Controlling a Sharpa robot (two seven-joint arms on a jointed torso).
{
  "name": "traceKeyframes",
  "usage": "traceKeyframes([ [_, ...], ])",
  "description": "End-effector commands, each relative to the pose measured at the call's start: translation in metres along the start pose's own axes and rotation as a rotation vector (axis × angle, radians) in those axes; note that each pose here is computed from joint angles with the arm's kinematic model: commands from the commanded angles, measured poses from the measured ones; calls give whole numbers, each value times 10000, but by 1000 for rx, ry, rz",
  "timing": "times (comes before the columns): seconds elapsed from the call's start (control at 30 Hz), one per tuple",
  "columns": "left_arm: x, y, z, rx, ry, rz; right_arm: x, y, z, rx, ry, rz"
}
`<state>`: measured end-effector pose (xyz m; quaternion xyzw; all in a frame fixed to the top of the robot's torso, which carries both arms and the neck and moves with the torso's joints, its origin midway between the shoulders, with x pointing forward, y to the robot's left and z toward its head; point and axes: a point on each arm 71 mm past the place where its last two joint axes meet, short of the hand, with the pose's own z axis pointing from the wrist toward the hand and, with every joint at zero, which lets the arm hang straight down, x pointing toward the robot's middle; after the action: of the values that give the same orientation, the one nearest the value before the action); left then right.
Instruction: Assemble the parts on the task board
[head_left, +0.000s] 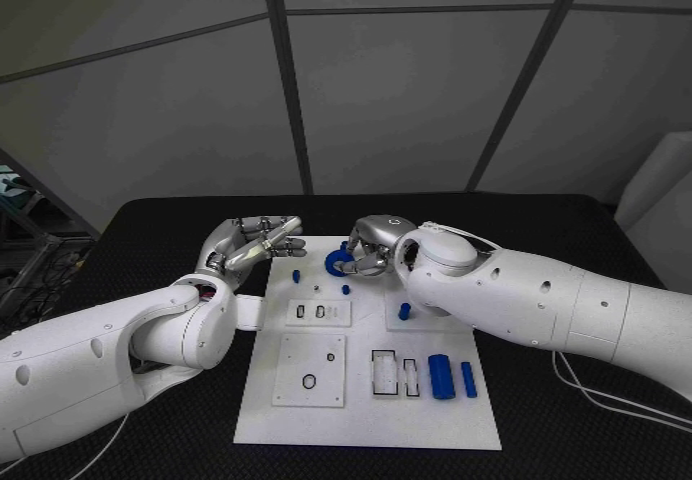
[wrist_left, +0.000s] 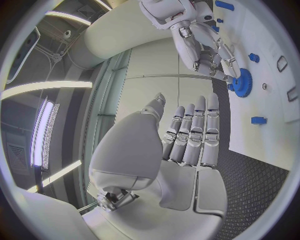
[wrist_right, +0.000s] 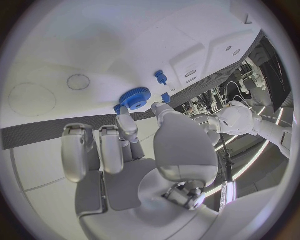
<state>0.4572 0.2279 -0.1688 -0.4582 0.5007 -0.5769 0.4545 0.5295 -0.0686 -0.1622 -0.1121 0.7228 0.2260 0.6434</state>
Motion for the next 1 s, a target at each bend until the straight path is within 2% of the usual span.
traceKeyframes([
  [0.03, 2, -16, 2, 8, 6, 1, -82, -34, -47, -11, -102, 37],
  [0.2, -12, -15, 4, 8, 4, 2, -185, -148, -190, -55, -208, 111],
  [0.3, -25, -15, 4, 9, 2, 3, -224, -246, -299, -89, -224, 178],
  [0.37, -37, -13, 5, 8, 1, 4, -247, -352, -395, -101, -220, 237],
  [0.47, -56, -10, 7, 6, 2, 4, -273, -634, -588, -95, -176, 332],
  [0.57, -61, -5, 12, 5, 4, 3, -295, -917, -743, -73, -145, 376],
  [0.7, -53, 3, 21, 2, 11, -1, -330, -1266, -916, -32, -134, 389],
  [0.87, -46, 14, 33, 0, 15, -3, -366, -1588, -1062, 11, -140, 368],
  [1.0, -45, 24, 42, -1, 15, -4, -371, -1703, -1096, 27, -141, 350],
])
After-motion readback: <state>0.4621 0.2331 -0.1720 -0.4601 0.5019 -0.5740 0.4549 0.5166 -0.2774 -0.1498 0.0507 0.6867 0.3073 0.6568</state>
